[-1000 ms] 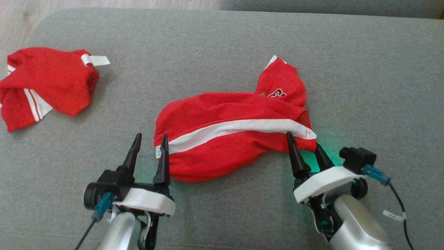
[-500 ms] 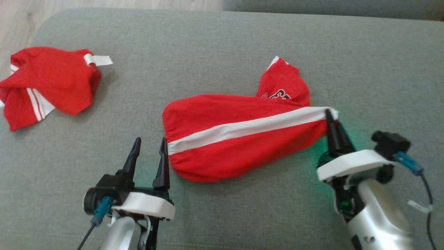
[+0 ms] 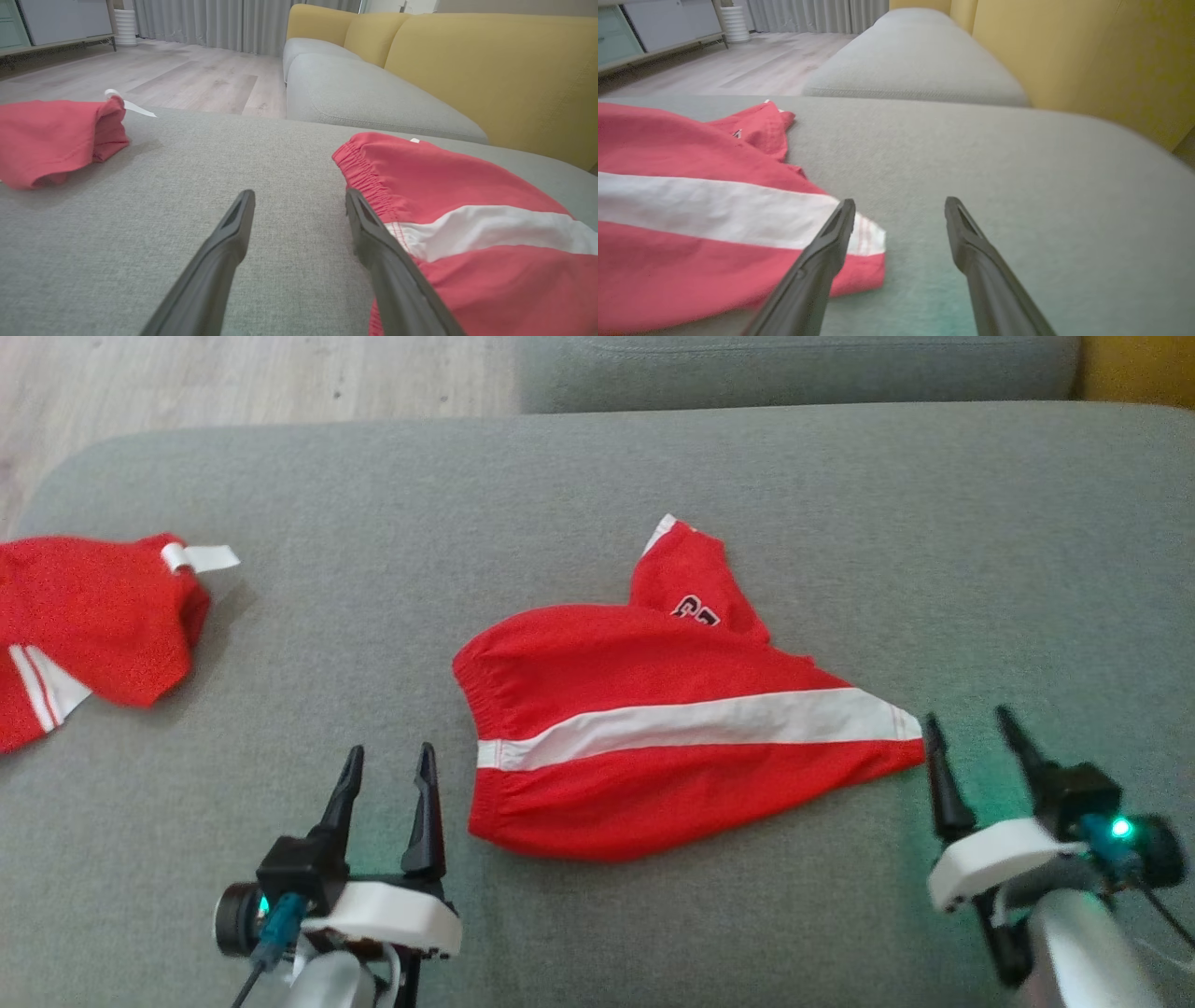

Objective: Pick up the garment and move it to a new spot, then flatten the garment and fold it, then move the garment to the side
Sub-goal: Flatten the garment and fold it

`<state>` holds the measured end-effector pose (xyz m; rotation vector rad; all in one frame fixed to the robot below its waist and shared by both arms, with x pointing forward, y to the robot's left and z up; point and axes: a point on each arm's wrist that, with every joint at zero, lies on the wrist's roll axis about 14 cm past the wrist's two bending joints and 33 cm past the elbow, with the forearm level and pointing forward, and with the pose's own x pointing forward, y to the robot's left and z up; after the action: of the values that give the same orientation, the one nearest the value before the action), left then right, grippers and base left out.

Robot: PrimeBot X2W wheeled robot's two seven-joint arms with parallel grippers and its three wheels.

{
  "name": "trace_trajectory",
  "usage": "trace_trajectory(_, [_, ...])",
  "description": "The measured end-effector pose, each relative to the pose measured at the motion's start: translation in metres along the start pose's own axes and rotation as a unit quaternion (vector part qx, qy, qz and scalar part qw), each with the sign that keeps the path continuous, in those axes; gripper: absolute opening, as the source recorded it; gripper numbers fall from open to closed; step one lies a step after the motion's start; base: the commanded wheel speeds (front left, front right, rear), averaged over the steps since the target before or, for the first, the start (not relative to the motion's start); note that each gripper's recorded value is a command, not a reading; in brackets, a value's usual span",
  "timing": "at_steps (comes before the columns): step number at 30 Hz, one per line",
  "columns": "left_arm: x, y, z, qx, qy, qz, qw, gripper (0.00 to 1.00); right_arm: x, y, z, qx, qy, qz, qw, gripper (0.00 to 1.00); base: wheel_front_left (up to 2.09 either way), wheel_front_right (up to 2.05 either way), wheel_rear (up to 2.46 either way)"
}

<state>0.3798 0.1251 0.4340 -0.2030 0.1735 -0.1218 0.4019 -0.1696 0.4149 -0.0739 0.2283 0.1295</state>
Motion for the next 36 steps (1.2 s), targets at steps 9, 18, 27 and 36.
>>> trace_trajectory(9, [-0.005,0.010,0.008,0.043,-0.014,0.025,0.999,1.00,-0.003,0.004,0.068,0.008,-0.107,-0.001,0.994,1.00,0.00,0.00,0.00])
trace_trajectory(18, [-0.025,0.014,-0.002,0.070,-0.003,0.034,0.997,1.00,-0.024,0.030,0.044,0.023,-0.077,0.031,0.996,1.00,0.00,0.00,0.00])
trace_trajectory(27, [-0.037,0.010,-0.016,0.030,0.016,0.021,0.999,1.00,-0.030,0.035,0.041,0.031,-0.075,0.037,0.996,1.00,0.00,0.00,0.00])
trace_trajectory(36, [-0.012,-0.020,-0.022,-0.114,0.032,-0.039,0.992,1.00,-0.025,0.039,0.021,0.042,-0.044,0.042,0.997,1.00,0.00,0.00,0.00])
